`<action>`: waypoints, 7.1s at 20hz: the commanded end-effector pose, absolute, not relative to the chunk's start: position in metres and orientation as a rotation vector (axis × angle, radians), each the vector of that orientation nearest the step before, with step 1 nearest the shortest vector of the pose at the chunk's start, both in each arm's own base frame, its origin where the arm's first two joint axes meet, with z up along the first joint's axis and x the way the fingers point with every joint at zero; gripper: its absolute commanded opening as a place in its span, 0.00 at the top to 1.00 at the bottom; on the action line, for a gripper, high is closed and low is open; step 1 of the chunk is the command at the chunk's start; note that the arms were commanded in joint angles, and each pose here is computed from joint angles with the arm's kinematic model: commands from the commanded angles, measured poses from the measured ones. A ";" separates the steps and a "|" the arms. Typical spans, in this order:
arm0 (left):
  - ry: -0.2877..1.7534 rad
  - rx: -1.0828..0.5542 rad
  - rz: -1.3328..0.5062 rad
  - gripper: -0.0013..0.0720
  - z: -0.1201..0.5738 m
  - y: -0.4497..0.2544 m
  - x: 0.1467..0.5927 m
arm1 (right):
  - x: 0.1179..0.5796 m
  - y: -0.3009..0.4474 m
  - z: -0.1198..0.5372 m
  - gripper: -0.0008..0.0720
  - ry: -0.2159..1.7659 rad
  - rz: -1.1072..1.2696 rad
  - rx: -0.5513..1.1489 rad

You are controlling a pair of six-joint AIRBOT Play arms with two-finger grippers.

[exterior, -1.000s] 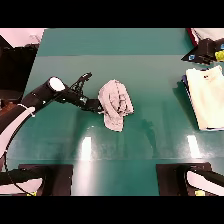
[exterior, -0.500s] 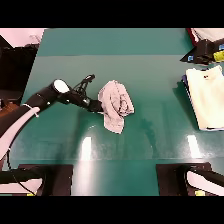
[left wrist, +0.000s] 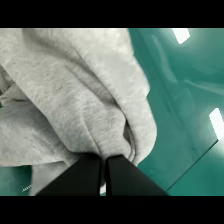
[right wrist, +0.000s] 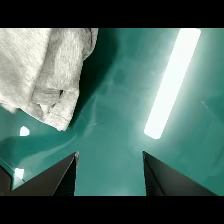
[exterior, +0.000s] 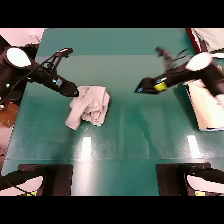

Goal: Fold the shirts.

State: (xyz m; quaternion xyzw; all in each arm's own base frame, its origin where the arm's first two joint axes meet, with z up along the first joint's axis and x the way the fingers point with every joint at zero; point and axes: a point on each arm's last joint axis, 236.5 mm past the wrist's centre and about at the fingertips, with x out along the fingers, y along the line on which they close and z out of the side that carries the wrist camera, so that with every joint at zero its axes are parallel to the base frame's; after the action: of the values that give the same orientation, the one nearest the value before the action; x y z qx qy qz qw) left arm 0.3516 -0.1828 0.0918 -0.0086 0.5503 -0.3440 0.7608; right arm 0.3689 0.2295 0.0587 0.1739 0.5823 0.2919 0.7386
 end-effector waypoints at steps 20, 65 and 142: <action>1.043 0.046 -0.744 0.95 0.165 -0.175 0.355 | 0.381 0.220 0.052 0.97 1.282 0.578 -0.127; 1.323 -0.151 -0.682 0.13 -0.047 -0.199 0.332 | 0.385 0.172 0.091 0.97 1.203 0.391 0.107; 1.434 -0.380 -0.544 0.57 0.000 -0.103 0.380 | 0.342 0.090 0.087 0.57 1.328 0.486 0.328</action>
State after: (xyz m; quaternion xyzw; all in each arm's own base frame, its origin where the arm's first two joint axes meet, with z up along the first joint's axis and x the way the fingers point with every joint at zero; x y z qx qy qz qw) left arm 0.4218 -0.0857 0.0311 -0.1310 0.6024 -0.2055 0.7601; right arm 0.3818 0.0808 0.0920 0.1305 0.5892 0.1974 0.7726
